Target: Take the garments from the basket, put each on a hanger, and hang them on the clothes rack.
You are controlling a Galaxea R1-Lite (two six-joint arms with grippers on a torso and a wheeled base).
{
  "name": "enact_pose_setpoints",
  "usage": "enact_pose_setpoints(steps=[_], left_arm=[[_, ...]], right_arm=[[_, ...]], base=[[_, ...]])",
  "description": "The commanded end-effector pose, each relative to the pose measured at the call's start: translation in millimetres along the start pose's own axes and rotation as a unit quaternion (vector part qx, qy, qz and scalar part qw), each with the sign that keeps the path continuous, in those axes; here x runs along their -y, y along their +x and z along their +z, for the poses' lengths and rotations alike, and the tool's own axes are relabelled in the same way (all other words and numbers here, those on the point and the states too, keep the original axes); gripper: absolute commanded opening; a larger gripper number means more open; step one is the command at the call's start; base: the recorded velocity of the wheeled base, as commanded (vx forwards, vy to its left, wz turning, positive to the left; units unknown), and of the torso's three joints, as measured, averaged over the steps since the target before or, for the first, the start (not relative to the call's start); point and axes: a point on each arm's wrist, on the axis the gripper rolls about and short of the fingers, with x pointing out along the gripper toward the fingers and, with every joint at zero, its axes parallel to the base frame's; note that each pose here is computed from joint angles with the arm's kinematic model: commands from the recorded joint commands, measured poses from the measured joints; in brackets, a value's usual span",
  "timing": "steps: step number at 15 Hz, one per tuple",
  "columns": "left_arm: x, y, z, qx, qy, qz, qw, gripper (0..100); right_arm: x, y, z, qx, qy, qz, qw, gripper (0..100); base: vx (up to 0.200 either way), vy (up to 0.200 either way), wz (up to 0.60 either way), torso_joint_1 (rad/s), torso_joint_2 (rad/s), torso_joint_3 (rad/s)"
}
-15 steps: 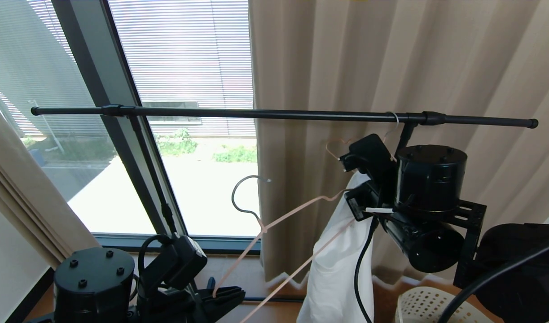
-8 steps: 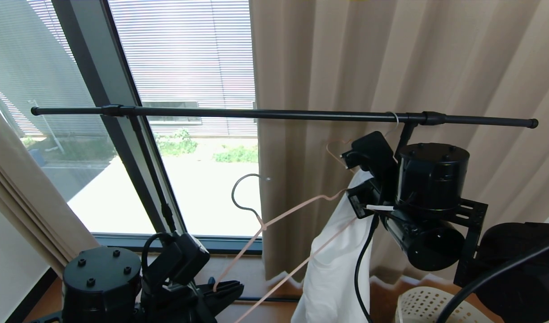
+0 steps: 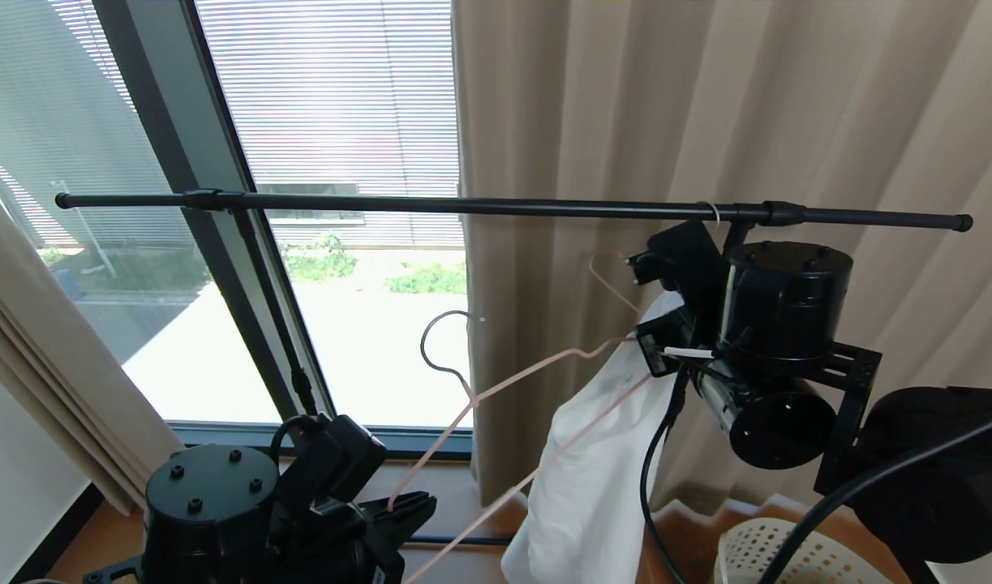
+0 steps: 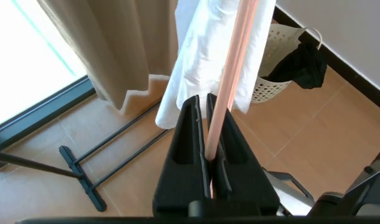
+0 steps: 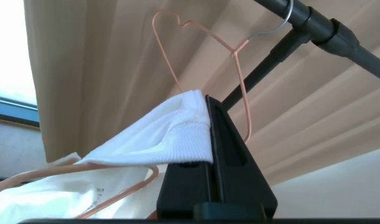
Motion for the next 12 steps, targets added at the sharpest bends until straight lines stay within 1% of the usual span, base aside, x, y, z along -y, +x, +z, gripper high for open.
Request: enact_pose_setpoints(steps=[1,3,4,5,6,7,8,10,12], left_arm=[[-0.5,5,0,-0.005,0.0,0.009,0.9999,0],[-1.1,8,-3,-0.011,-0.001,0.027,0.9996,0],[-1.5,11,-1,-0.008,-0.001,0.035,0.9994,0],[-1.6,13,1,0.001,-0.007,0.035,0.9993,0],[-1.9,15,2,0.011,-0.021,0.04,0.9989,0],[-2.3,17,3,0.021,-0.024,0.049,0.9983,0],[-2.8,21,2,0.023,-0.024,0.057,0.9978,0],[0.3,24,-3,0.018,-0.021,0.052,0.9983,0],[1.1,24,-2,0.021,-0.021,0.05,0.9983,0]], right_arm=[[0.5,2,3.3,0.002,0.01,-0.008,0.9999,0],[-1.8,4,2.1,-0.002,0.009,-0.012,0.9999,0],[-2.7,3,2.3,0.001,0.012,-0.012,0.9998,0],[-4.7,1,1.5,0.002,0.011,-0.011,0.9999,0],[-6.1,0,1.5,0.003,0.01,-0.008,0.9999,0],[-6.8,-1,0.9,0.002,0.009,-0.006,0.9999,0],[-9.6,-4,0.8,0.004,0.007,-0.001,1.0,0],[-16.5,-10,-1.1,0.005,0.0,0.012,0.9999,0],[-23.6,-17,-0.8,0.01,-0.003,0.026,0.9996,0]], base=[[0.0,0.0,0.0,0.0,0.0,0.0],[0.0,0.0,0.0,0.0,0.0,0.0],[0.0,0.0,0.0,0.0,0.0,0.0],[0.0,0.0,0.0,0.0,0.0,0.0],[0.0,0.0,0.0,0.0,0.0,0.0],[0.0,0.0,0.0,0.0,0.0,0.0],[0.0,0.0,0.0,0.0,0.0,0.0],[0.0,0.0,0.0,0.0,0.0,0.0],[0.0,0.0,0.0,0.0,0.0,0.0]])
